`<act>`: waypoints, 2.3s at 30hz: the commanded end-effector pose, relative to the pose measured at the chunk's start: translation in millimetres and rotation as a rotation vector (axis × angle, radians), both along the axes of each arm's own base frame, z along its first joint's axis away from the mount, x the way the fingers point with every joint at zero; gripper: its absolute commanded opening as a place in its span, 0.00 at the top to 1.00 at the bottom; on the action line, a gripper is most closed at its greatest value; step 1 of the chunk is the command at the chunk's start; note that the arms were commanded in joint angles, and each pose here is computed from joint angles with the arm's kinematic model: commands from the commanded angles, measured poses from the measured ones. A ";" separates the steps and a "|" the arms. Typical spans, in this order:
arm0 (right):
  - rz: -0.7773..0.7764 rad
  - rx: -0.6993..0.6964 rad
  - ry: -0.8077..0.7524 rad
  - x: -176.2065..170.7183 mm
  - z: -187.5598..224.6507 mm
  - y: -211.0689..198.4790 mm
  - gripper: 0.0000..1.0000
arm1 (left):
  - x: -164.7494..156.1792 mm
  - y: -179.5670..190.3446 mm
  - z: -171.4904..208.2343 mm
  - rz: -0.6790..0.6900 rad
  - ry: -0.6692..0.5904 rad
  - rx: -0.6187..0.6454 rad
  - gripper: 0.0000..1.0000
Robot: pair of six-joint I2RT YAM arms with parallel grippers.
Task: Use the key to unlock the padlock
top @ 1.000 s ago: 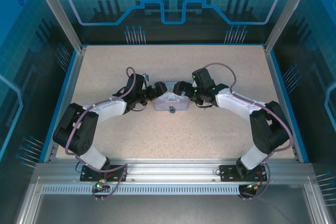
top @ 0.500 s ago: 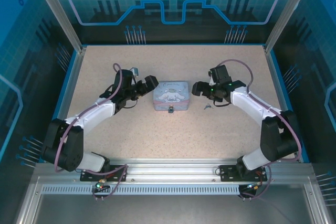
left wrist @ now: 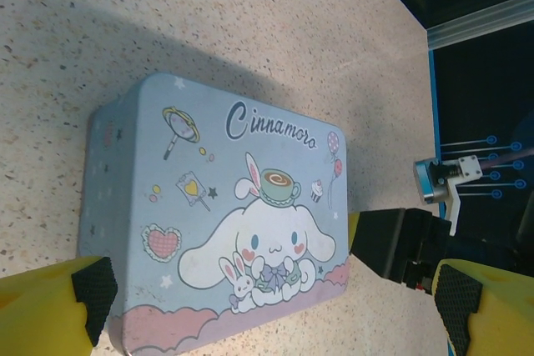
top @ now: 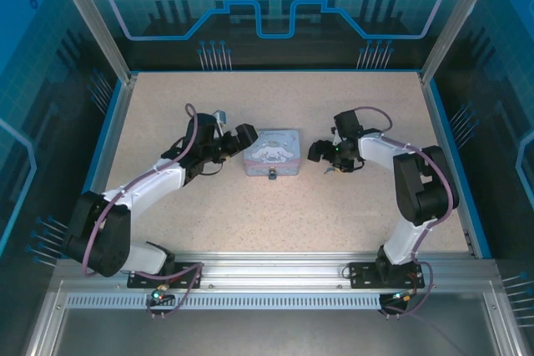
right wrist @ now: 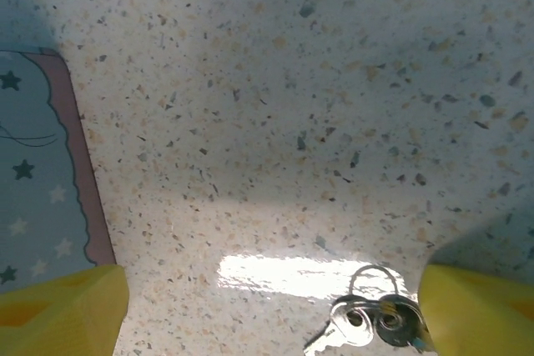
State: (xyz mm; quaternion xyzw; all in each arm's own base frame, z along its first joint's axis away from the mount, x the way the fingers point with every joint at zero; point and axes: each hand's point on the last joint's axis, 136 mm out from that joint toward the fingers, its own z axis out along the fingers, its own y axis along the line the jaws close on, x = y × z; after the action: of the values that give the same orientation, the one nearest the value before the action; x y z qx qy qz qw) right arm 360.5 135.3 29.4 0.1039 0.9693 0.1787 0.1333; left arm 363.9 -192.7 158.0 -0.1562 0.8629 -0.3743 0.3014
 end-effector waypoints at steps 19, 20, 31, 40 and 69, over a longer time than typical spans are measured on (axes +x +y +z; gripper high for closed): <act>0.045 0.108 0.023 -70.6 -0.2 19.8 0.11 | 4.1 -28.6 -1.2 -0.047 0.019 -0.046 0.01; 0.042 0.100 0.017 -73.3 2.2 18.9 0.11 | 4.5 -28.5 -1.2 -0.046 0.017 -0.046 0.01; 0.077 -0.207 0.055 -77.3 3.6 -11.7 0.22 | 5.2 -30.3 1.9 -0.050 0.011 -0.055 0.01; 0.124 -0.281 0.073 -60.3 -9.5 -0.5 0.40 | 3.1 -29.0 4.5 -0.051 0.006 -0.050 0.01; 0.148 -0.347 0.114 -68.1 -27.6 2.2 0.81 | 3.5 -27.8 4.3 -0.038 0.023 -0.052 0.01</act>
State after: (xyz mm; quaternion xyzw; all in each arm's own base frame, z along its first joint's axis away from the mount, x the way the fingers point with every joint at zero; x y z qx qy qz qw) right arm 301.2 130.9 13.8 0.0240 0.9939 0.0124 0.1067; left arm 365.2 -214.6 148.2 -0.1576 0.8644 -0.3890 0.2770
